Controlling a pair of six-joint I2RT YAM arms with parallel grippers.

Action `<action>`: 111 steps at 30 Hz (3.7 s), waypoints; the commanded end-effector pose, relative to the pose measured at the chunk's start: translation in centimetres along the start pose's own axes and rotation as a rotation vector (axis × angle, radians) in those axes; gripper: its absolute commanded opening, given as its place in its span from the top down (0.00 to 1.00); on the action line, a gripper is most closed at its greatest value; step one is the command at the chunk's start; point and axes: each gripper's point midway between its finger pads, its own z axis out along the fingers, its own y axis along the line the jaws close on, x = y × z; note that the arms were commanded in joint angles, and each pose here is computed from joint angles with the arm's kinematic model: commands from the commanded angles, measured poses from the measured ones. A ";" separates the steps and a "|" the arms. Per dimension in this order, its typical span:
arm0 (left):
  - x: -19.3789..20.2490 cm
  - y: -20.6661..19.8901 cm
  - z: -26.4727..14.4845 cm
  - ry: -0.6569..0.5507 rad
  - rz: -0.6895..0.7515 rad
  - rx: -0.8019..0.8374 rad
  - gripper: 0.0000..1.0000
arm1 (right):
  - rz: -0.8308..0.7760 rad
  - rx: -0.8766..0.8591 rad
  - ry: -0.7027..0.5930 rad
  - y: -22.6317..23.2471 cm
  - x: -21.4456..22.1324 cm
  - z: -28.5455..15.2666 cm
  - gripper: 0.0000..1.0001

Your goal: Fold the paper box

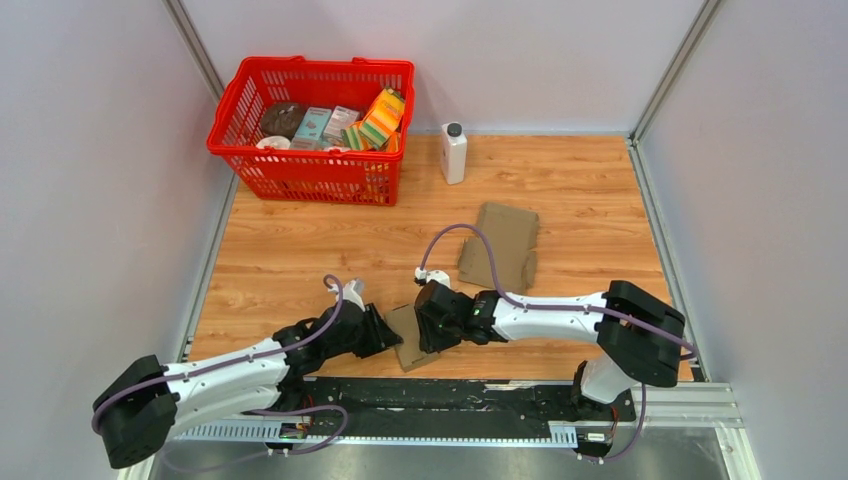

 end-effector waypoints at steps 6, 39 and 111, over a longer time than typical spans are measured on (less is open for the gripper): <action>-1.6 -1.5 -1.8 -0.092 -0.009 0.071 0.42 | 0.000 -0.108 -0.115 1.2 -1.8 -3.0 0.40; -1.1 -7.7 3.9 0.016 0.053 0.176 0.48 | -0.036 -0.287 -0.237 6.6 -6.4 -8.4 0.71; -4.0 1.8 6.7 0.249 0.512 -0.175 0.88 | 0.509 -0.427 -0.235 -5.8 -3.2 -4.8 0.30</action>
